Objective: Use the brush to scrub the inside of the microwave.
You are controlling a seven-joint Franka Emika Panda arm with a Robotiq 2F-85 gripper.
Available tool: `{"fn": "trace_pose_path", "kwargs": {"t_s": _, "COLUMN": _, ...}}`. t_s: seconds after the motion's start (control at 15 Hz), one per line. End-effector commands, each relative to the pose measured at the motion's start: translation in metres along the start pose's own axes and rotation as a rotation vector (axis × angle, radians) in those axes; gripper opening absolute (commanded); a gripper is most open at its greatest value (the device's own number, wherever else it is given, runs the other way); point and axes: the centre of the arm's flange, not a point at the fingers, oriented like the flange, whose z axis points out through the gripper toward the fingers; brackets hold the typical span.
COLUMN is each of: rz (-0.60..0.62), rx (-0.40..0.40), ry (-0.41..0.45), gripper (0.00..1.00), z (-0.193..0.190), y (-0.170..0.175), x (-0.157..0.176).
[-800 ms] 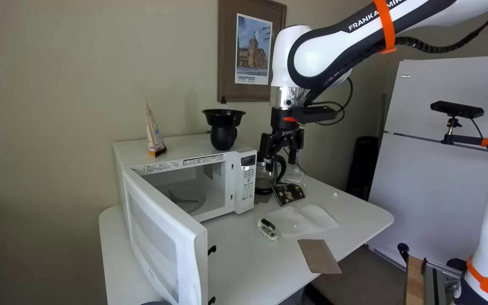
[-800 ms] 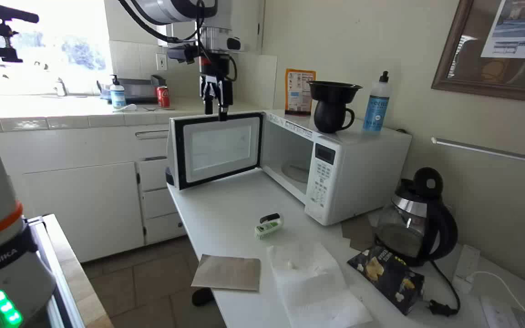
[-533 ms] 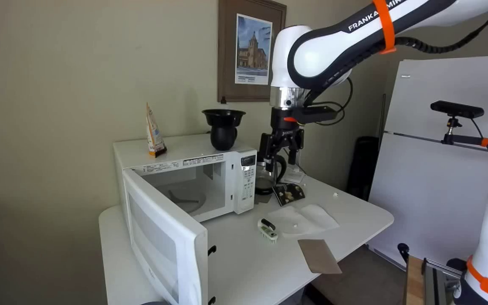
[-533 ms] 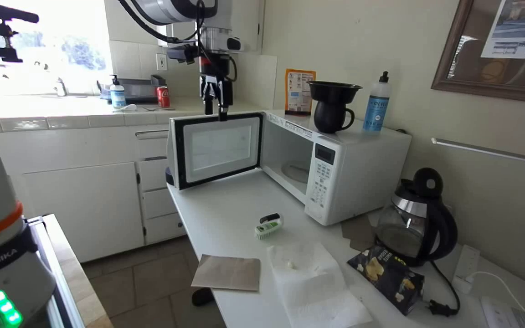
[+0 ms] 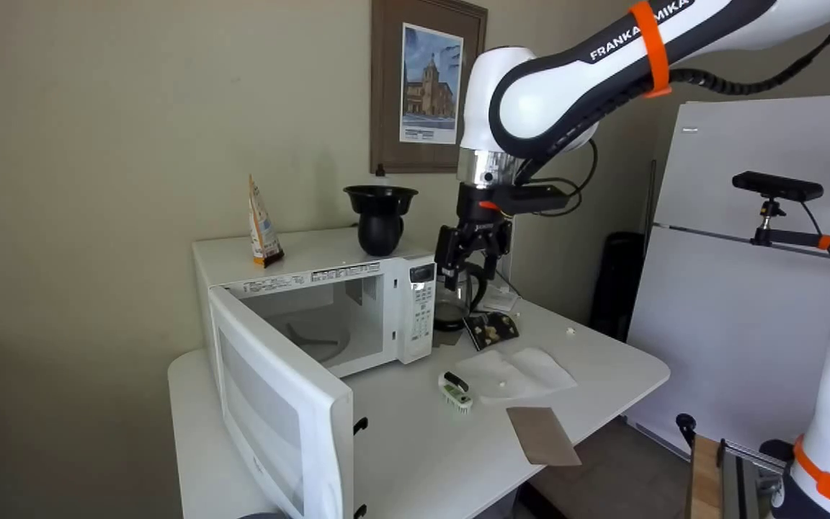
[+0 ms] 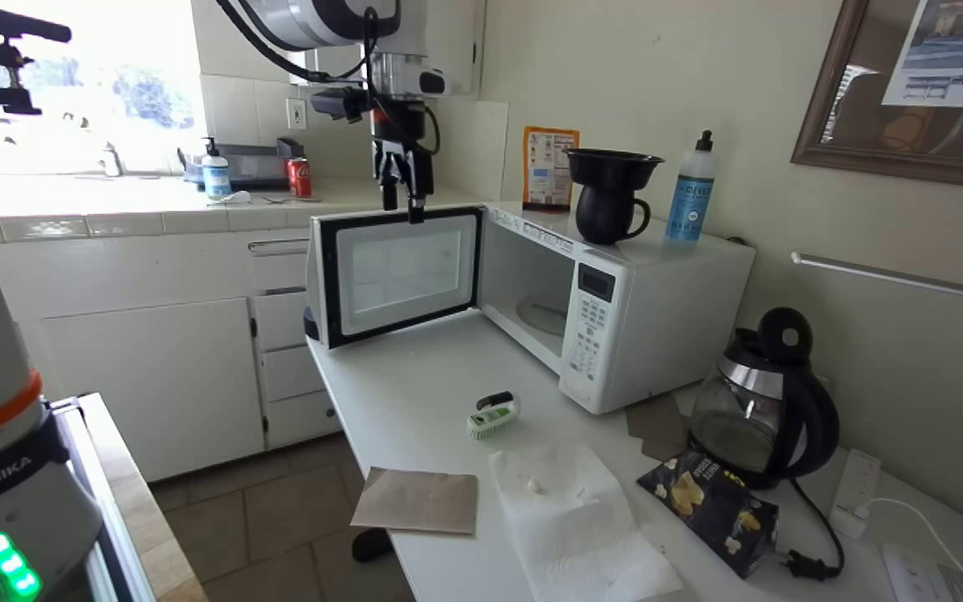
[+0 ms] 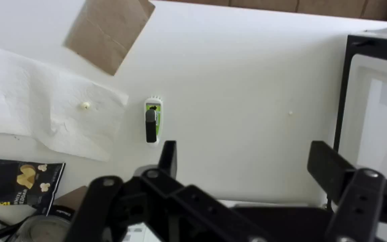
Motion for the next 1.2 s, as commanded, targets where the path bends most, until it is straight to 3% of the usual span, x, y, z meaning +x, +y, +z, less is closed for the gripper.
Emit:
{"fn": "trace_pose_path", "kwargs": {"t_s": 0.0, "rz": -0.017, "rx": 0.058, "ry": 0.081, "gripper": 1.00, "z": 0.054, "y": 0.013, "x": 0.003}}
{"fn": "trace_pose_path", "kwargs": {"t_s": 0.33, "rz": -0.056, "rx": 0.095, "ry": 0.235, "gripper": 1.00, "z": 0.140, "y": 0.055, "x": -0.013}}
{"fn": "trace_pose_path", "kwargs": {"t_s": 0.67, "rz": -0.059, "rx": 0.138, "ry": 0.228, "gripper": 1.00, "z": 0.214, "y": 0.084, "x": -0.039}}
{"fn": "trace_pose_path", "kwargs": {"t_s": 0.87, "rz": -0.072, "rx": 0.108, "ry": 0.248, "gripper": 1.00, "z": 0.244, "y": 0.090, "x": -0.047}}
{"fn": "trace_pose_path", "kwargs": {"t_s": 1.13, "rz": -0.039, "rx": 0.054, "ry": 0.369, "gripper": 1.00, "z": 0.273, "y": 0.097, "x": -0.048}}
